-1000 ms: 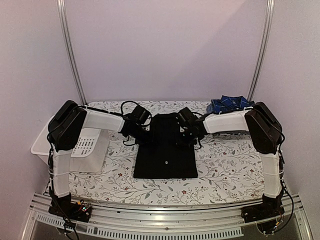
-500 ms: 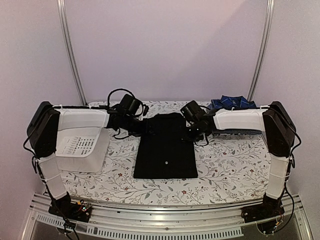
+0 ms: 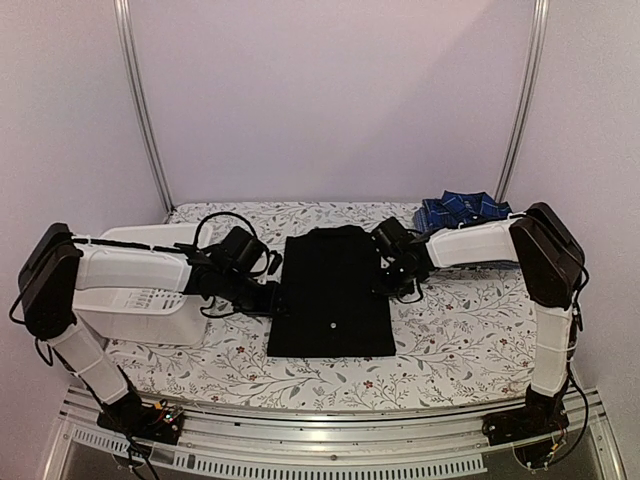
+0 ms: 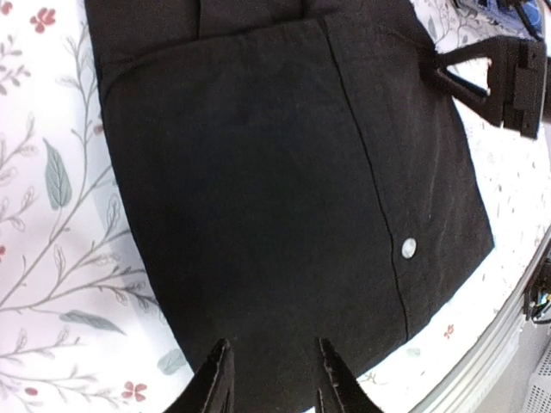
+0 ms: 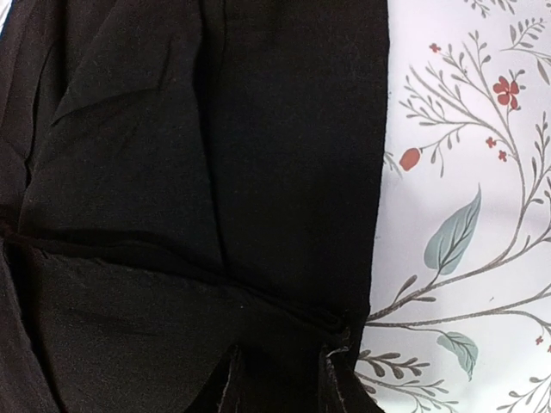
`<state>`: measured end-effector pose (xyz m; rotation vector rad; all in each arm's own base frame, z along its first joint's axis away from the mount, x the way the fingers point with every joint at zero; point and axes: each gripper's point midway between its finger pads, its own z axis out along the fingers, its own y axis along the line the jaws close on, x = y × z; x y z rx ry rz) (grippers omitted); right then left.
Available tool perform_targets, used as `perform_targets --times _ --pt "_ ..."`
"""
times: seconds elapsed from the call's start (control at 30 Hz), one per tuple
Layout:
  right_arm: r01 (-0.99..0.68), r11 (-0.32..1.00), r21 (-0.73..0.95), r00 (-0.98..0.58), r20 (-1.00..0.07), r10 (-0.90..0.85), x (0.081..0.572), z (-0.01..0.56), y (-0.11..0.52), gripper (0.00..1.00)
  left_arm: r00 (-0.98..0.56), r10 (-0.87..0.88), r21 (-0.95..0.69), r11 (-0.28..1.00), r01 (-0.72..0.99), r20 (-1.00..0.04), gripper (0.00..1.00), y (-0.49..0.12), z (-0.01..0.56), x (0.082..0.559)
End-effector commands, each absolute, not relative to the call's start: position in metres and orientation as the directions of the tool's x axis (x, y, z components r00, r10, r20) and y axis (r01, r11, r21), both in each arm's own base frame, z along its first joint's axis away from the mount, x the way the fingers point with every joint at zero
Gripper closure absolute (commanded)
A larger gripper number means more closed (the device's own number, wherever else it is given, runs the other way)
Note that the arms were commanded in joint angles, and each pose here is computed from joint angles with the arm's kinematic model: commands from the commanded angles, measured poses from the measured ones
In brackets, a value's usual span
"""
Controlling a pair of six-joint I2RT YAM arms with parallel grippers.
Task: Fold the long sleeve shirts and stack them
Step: Adjust the 2/3-rectangle-folded shirt at the center of the board, then pick up the 2/3-rectangle-folded shirt from the center of the board.
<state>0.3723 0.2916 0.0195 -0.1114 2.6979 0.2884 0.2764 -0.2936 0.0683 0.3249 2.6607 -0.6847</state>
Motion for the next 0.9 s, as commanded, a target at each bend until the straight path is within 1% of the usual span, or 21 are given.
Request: perform_targets --times 0.0,0.23,0.4,0.5,0.67,0.87 --pt "-0.082 0.98 0.18 -0.925 -0.38 -0.008 0.366 0.007 0.28 0.71 -0.914 0.139 -0.411 0.86 0.302 -0.382 0.69 -0.282 0.065 0.249" --pt "-0.1 0.976 0.191 -0.921 -0.389 -0.019 0.349 0.033 0.276 0.7 -0.931 0.113 -0.399 0.881 0.256 -0.348 0.7 -0.258 0.058 0.224" --pt "-0.122 0.976 0.178 -0.924 -0.379 -0.046 0.313 0.046 0.271 0.69 -0.939 0.113 -0.402 0.882 0.245 -0.325 0.7 -0.252 0.052 0.212" --pt "-0.145 0.97 0.197 -0.931 -0.36 -0.066 0.285 0.05 0.276 0.7 -0.943 0.116 -0.402 0.883 0.242 -0.312 0.71 -0.251 0.047 0.207" --pt "-0.165 0.968 0.19 -0.949 -0.296 -0.104 0.234 0.04 0.28 0.75 -0.949 0.112 -0.401 0.887 0.229 -0.294 0.7 -0.25 0.042 0.202" --pt "-0.154 0.966 0.206 -0.966 -0.238 -0.103 0.202 0.024 0.284 0.79 -0.953 0.107 -0.424 0.877 0.225 -0.285 0.7 -0.255 0.039 0.199"
